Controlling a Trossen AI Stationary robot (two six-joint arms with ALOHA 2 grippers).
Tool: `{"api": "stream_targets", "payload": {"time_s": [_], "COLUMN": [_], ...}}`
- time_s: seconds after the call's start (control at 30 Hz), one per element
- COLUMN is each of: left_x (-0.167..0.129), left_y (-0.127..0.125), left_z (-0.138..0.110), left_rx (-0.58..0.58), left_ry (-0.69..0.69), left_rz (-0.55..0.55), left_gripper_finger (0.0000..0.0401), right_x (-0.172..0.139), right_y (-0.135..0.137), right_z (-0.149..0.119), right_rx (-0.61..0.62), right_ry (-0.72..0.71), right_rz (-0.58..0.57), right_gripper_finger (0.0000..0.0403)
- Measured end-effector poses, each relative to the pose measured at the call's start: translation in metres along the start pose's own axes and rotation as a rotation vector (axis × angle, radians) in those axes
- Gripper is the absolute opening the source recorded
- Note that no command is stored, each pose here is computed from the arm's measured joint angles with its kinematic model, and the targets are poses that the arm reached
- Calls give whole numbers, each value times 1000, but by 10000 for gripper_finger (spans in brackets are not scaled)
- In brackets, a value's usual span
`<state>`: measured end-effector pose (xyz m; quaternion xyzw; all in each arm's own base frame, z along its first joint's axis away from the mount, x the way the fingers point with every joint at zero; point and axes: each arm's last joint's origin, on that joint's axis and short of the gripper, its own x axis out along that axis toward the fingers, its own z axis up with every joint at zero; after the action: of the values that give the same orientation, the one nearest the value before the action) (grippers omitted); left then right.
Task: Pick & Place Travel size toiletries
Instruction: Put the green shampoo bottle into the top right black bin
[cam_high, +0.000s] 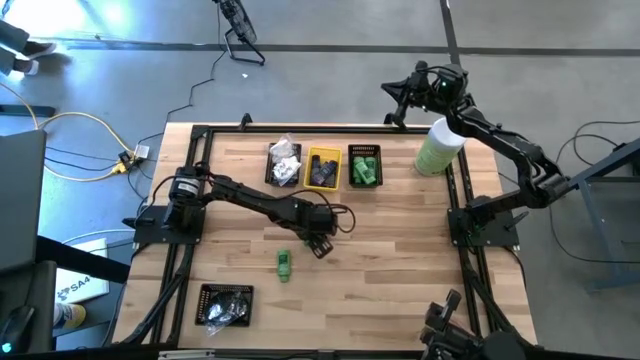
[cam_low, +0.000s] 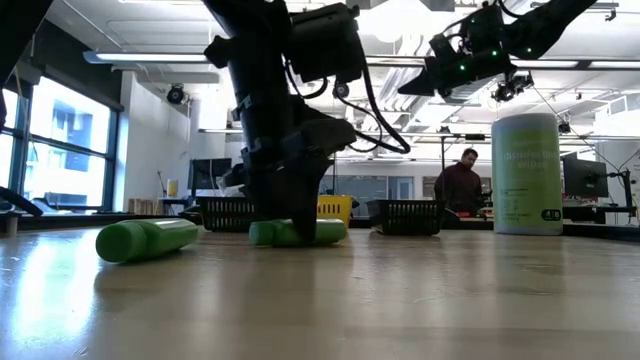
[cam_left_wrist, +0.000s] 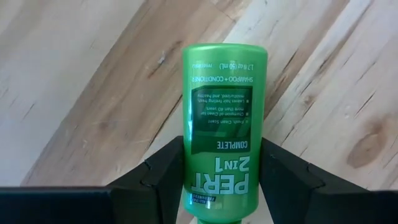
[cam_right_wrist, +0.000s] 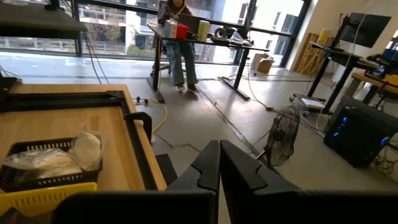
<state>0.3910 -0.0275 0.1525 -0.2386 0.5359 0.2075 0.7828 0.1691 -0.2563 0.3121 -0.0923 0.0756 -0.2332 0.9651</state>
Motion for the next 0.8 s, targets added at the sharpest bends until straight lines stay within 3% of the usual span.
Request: {"api": "stream_targets", "payload": {"time_s": [0.43, 0.63, 0.8], "left_x": [-3, -2, 0], "left_y": [35, 54, 75], "left_z": [-10, 4, 21], "left_rx": [14, 119, 121], "left_ry": [-63, -39, -69], "left_rz": [-88, -140, -181], "left_gripper_finger": [172, 172, 172], "right_x": [2, 2, 1], "right_y": [4, 5, 6], "right_z": [-2, -5, -7], "right_rx": [69, 114, 140], "right_ry": [29, 52, 76], "right_rz": [21, 26, 35], "right_gripper_finger": [4, 4, 4]}}
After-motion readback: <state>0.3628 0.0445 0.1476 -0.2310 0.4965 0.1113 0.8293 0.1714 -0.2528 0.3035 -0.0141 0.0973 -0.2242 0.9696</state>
